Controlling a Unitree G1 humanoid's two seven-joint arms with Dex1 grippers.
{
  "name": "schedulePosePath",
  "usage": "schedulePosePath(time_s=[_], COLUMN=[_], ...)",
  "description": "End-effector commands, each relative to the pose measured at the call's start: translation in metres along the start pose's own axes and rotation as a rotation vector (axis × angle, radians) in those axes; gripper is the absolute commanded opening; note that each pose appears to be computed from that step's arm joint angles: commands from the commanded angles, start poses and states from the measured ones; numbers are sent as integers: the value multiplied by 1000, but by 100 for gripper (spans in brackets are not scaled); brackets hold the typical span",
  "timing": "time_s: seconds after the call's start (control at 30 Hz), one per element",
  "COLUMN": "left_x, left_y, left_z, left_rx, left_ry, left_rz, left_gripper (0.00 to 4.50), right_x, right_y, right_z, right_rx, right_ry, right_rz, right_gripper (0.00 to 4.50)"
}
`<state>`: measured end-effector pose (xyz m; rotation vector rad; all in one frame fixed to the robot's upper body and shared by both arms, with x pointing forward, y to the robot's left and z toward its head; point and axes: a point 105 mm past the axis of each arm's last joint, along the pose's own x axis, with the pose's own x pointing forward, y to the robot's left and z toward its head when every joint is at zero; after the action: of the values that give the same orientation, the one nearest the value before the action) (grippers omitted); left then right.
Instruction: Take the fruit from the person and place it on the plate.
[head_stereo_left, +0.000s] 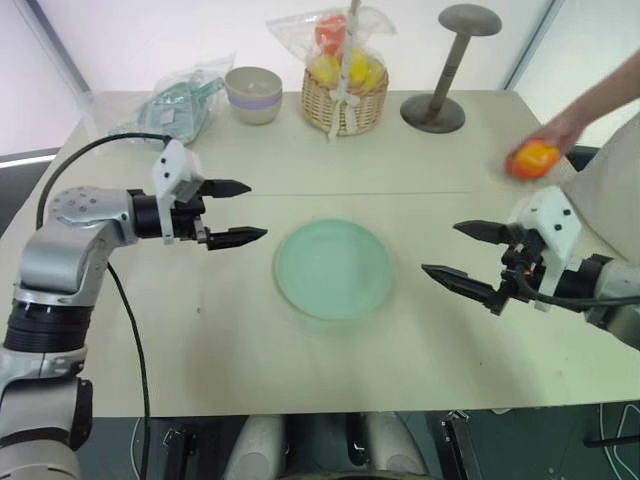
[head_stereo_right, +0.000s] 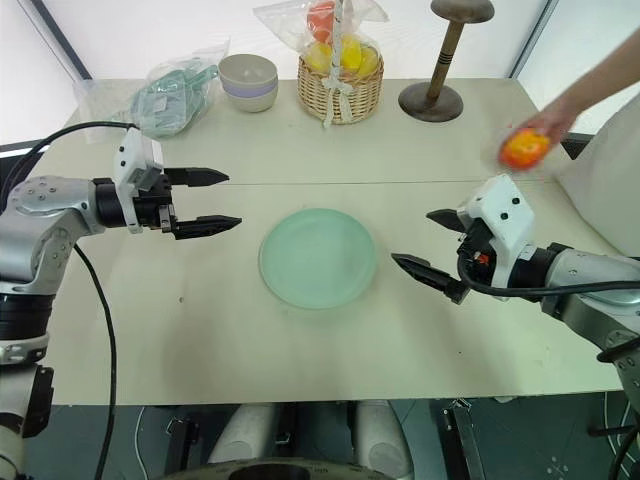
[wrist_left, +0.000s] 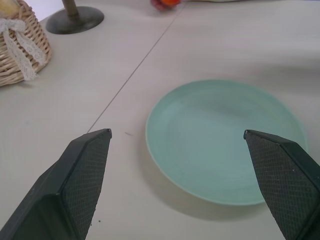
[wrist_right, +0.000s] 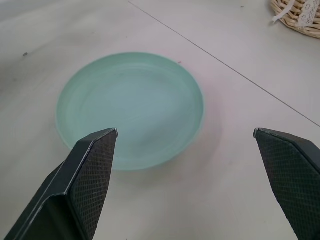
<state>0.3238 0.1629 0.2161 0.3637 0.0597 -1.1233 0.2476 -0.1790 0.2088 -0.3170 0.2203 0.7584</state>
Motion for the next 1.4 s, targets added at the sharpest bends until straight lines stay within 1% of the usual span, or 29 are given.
schedulePosePath(time_s=[0.03, 1.4], left_x=[-5, 9], left_y=[1, -2], left_z=[16, 18], left_rx=[54, 45], left_ry=[-37, -70], left_rz=[19, -5], left_gripper=[444, 444], right_x=[-4, -11], right_y=[-1, -3], right_z=[12, 13], right_rx=[-36, -46], right_ry=[-55, -35], right_rz=[-26, -45], right_gripper=[450, 450])
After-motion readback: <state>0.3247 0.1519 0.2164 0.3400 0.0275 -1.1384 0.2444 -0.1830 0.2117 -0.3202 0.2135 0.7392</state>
